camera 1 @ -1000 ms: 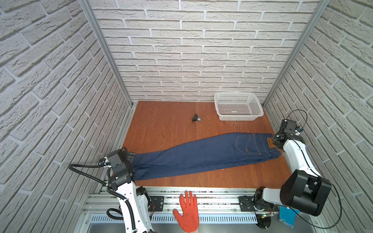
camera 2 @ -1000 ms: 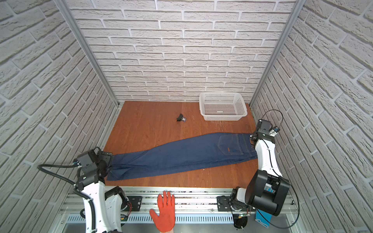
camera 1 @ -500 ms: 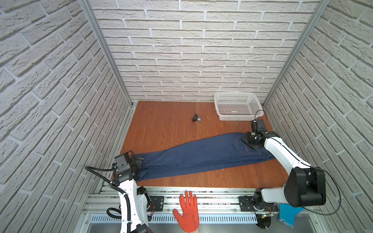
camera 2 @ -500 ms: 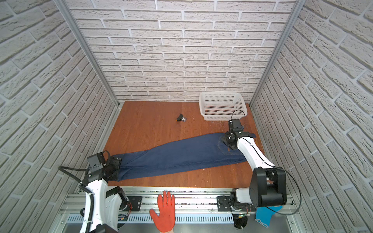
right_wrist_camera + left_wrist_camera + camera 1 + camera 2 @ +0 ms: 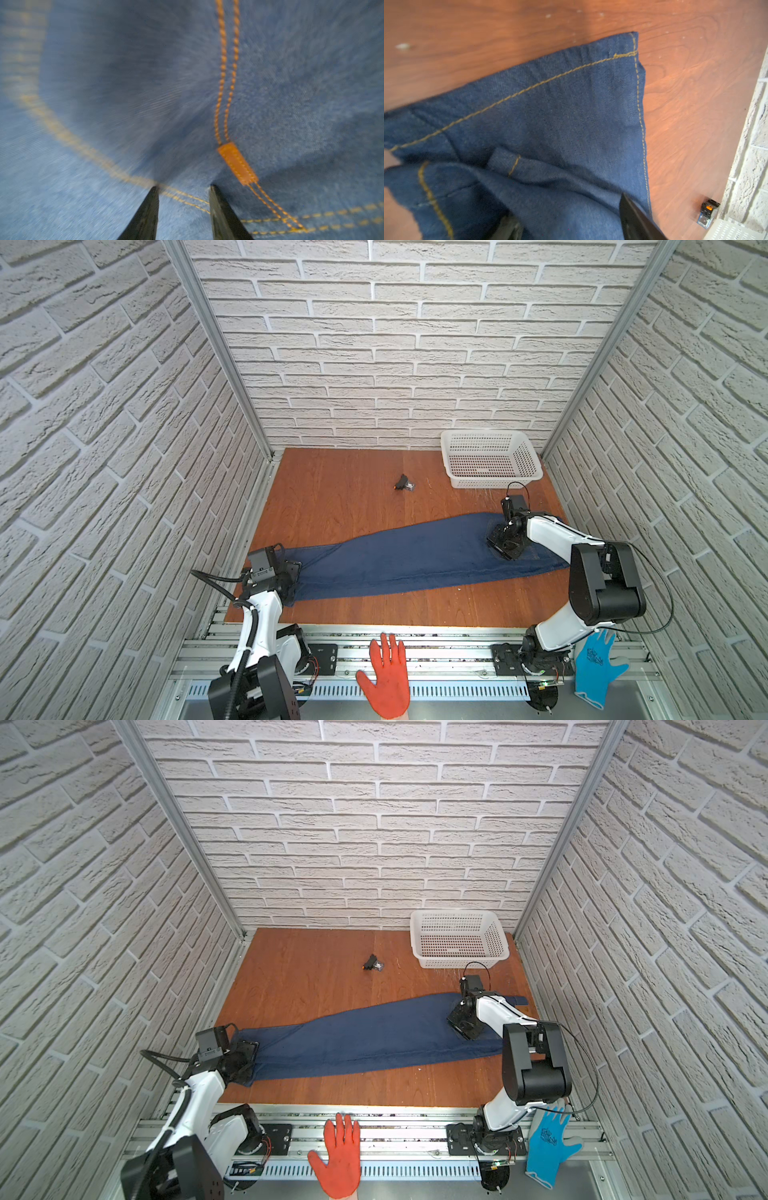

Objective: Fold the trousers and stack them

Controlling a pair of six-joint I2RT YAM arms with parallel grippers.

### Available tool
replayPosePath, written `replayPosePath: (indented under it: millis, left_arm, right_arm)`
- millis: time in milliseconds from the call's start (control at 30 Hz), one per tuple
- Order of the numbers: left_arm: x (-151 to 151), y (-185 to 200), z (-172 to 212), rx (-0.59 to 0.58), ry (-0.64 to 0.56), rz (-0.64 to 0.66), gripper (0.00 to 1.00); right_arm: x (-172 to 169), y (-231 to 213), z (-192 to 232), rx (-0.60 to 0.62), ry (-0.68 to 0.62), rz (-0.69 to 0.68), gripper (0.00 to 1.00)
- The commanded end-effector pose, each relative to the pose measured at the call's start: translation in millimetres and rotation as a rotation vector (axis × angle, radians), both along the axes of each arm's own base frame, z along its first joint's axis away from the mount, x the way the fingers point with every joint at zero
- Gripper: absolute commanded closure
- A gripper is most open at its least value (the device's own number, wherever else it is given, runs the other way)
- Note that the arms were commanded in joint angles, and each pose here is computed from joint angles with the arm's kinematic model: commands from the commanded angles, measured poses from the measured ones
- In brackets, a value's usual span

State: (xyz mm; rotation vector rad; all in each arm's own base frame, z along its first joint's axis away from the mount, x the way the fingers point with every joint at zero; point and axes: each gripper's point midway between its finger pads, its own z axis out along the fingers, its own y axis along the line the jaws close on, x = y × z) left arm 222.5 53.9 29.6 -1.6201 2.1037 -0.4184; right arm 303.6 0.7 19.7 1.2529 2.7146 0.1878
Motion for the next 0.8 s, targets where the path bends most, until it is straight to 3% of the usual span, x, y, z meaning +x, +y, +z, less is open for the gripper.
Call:
replayPosePath:
  millis: [0, 367, 567, 767]
  left_arm:
    - [0, 0, -18, 0.019, 0.075, -0.063, 0.30]
    - [72, 5, -9, 0.031, 0.071, -0.296, 0.29]
    - [100, 2, -3, 0.007, 0.037, -0.360, 0.29]
    - [117, 3, 38, 0.074, -0.032, -0.408, 0.24]
  right_arm:
    - [-16, -14, -18, 0.034, 0.052, -0.105, 0.57]
    - [-76, -57, -46, 0.046, 0.183, -0.289, 0.56]
    - [-95, -75, -40, 0.022, 0.169, -0.349, 0.56]
    - [-90, -79, -14, -0.002, 0.095, -0.348, 0.56]
